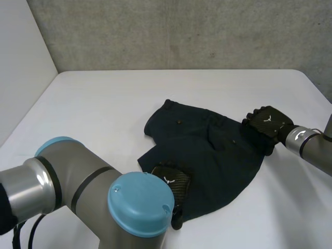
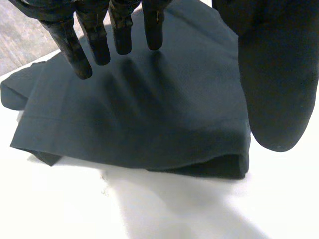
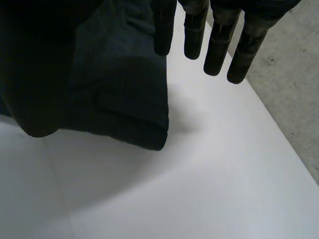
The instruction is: Fold the shorts.
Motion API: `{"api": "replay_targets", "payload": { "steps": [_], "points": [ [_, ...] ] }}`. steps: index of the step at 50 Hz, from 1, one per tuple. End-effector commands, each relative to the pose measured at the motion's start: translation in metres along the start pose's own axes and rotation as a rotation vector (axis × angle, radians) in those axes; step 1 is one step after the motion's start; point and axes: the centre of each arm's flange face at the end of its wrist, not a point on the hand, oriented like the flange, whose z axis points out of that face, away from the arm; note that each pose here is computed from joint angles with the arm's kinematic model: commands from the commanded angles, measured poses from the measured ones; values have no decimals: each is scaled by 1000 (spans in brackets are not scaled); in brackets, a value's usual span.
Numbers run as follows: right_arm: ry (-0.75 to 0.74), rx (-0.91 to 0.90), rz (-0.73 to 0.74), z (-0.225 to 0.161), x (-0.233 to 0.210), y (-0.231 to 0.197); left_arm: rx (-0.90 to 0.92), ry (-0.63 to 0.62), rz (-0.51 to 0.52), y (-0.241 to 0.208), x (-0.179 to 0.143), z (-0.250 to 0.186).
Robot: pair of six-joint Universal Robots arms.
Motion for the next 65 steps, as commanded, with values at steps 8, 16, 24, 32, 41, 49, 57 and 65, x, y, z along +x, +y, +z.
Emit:
{"api": "replay_targets", "payload": {
  "steps": [8, 16, 24, 32, 41, 49, 57, 65],
  "points": [
    [-12, 40, -27, 21, 0, 10, -53, 16, 29, 20, 8, 6],
    [-29, 78, 7, 17, 0, -2, -36, 6, 34, 22, 10, 14],
    [-20, 93, 75, 3, 5, -18, -33, -2, 35, 22, 12, 21],
    [-20, 81, 96, -8, 2, -23, -18, 4, 28, 19, 14, 27],
    [-26, 72, 103, -15, -4, -25, -24, 5, 32, 23, 18, 38],
    [3, 51, 106, -27, 2, -35, 69, -21, -6, -13, 7, 30],
    [72, 56, 177, -73, 29, -87, 392, -274, -137, -136, -110, -17],
    [267, 310, 157, -158, 74, -189, 684, -358, -118, -212, -156, -99]
  ]
}}
